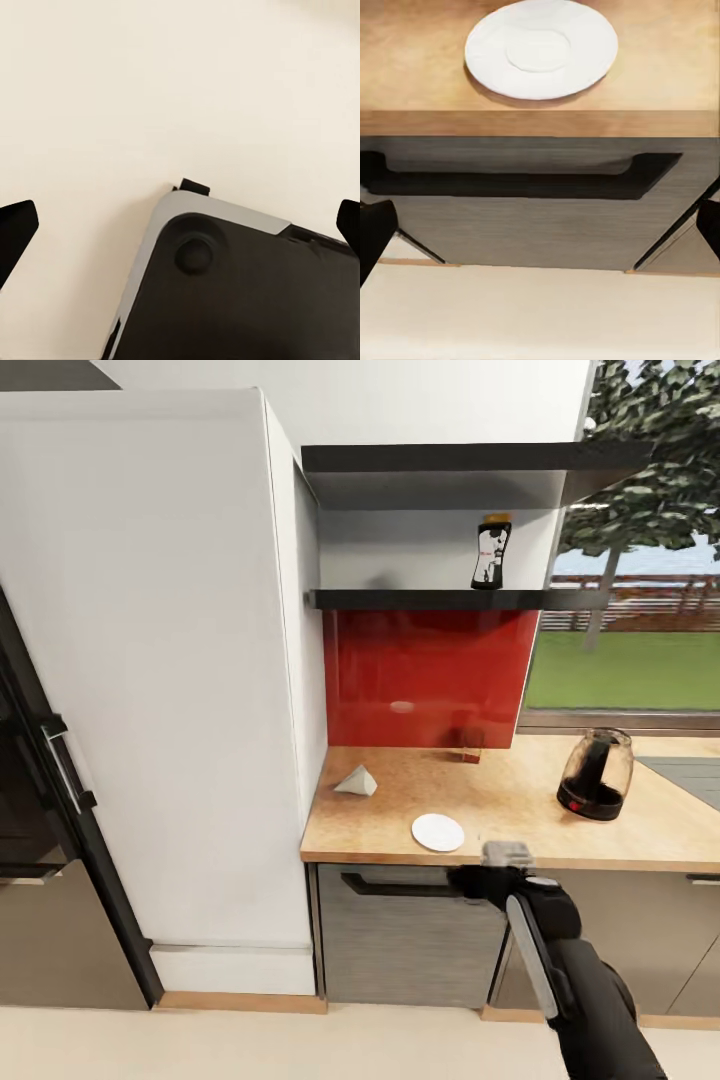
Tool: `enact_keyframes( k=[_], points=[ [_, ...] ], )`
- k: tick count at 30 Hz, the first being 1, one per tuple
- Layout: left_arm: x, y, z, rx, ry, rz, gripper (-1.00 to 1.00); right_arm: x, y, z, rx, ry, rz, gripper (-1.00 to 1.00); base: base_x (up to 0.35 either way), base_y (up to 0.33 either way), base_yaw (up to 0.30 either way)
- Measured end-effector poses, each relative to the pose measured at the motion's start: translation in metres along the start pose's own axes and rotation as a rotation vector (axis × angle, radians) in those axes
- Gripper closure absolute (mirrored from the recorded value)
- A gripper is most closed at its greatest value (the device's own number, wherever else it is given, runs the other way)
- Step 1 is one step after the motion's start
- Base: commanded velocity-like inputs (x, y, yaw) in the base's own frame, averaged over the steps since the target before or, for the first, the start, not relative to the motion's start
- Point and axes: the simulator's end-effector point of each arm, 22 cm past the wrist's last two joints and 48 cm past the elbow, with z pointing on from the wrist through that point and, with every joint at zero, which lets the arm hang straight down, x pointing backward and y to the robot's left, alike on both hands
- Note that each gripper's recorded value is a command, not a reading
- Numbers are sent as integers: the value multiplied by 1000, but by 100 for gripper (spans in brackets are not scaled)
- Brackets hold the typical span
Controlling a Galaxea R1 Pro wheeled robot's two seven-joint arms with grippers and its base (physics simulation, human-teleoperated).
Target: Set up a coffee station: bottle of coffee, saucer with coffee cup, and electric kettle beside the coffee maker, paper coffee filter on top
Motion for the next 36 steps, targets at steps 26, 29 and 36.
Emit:
enact_keyframes(
  k=[26, 29, 36],
  points=[
    [-4, 26, 1, -30, 1, 16, -100, -77, 73, 92, 3, 311, -67, -100, 34, 10, 0],
    [-5, 30, 1, -35, 1, 17, -100, -70, 72, 96, 6, 317, -67, -100, 293, 114, 0],
    [-3, 34, 1, -41, 7, 20, -100, -60, 64, 100, 16, 323, -64, -100, 304, 73, 0]
  ],
)
